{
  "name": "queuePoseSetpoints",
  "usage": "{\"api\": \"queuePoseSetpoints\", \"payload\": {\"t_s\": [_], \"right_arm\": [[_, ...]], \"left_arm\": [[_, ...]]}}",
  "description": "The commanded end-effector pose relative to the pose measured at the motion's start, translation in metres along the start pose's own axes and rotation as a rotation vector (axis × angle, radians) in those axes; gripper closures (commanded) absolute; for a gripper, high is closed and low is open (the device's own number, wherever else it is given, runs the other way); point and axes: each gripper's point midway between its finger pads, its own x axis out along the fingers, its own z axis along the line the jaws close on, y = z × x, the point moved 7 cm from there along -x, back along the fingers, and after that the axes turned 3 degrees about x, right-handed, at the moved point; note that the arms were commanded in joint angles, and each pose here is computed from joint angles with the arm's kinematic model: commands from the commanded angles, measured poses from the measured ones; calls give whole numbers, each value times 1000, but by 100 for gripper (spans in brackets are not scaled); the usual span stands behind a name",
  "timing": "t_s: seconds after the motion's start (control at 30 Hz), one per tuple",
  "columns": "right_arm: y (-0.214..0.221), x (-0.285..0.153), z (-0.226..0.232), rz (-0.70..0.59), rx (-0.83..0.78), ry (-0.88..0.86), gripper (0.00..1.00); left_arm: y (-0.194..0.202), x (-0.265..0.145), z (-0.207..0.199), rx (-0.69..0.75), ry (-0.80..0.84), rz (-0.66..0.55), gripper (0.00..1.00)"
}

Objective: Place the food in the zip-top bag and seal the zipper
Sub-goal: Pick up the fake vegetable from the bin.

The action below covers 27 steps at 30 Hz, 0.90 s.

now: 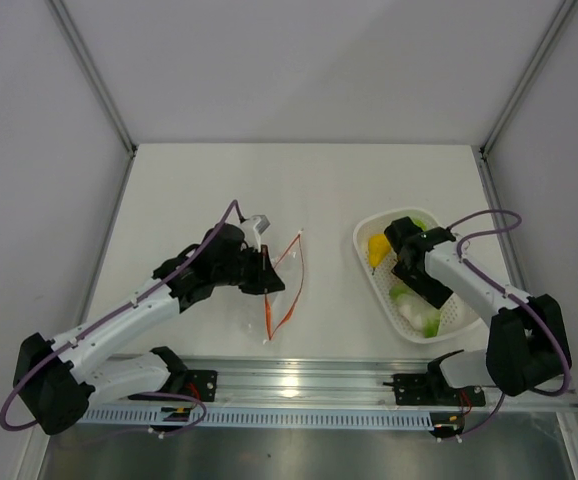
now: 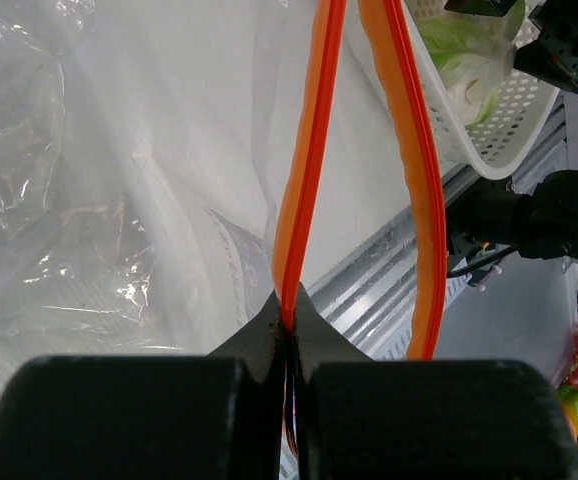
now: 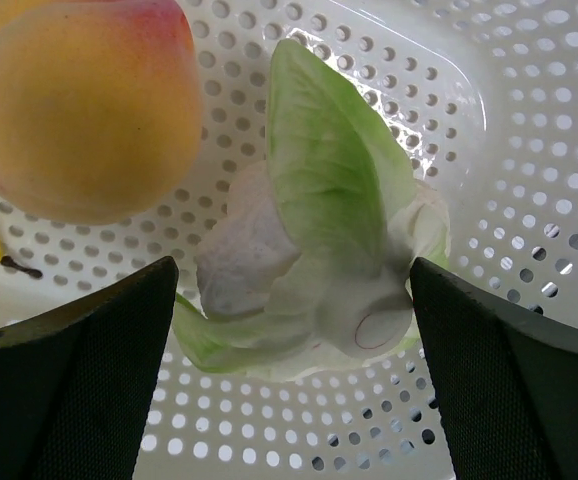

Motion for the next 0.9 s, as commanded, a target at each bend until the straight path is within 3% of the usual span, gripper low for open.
{"api": "queuePoseSetpoints", "payload": {"t_s": [0.0,0.07,0.1,0.17,0.2,0.27,0.3,0.37,0.6,0.7,0.87], "right_arm": [[-3,-2,7,13,27,18,2],[0,1,6,21,35,41,9],[1,2,2,21,34,64,20],[5,5,-4,25,45,84,29],[6,6,-4,28,48,83,44],[9,7,-6,36,46,79,64],[10,8,-7,39,45,83,82],[9,7,-9,31,33,94,97],[-2,-24,-12,-37,63,-40,100],[-12,-57,-14,-85,71,-236,100],[-24,-124,-19,-113,-36,-750,100]], "left_arm": [[-4,2,-4,1,41,-14,99],[-5,1,-4,3,40,-16,99],[-6,1,-4,3,39,-17,99],[-6,1,-4,5,37,-22,99],[-6,1,-4,5,36,-21,100],[-7,1,-5,4,40,-21,99],[-6,2,-4,3,38,-19,99],[-6,3,-4,2,41,-17,99],[-5,4,-3,0,34,-13,99],[-6,4,-3,0,27,-12,99],[-8,6,-2,-3,8,-3,99]]}}
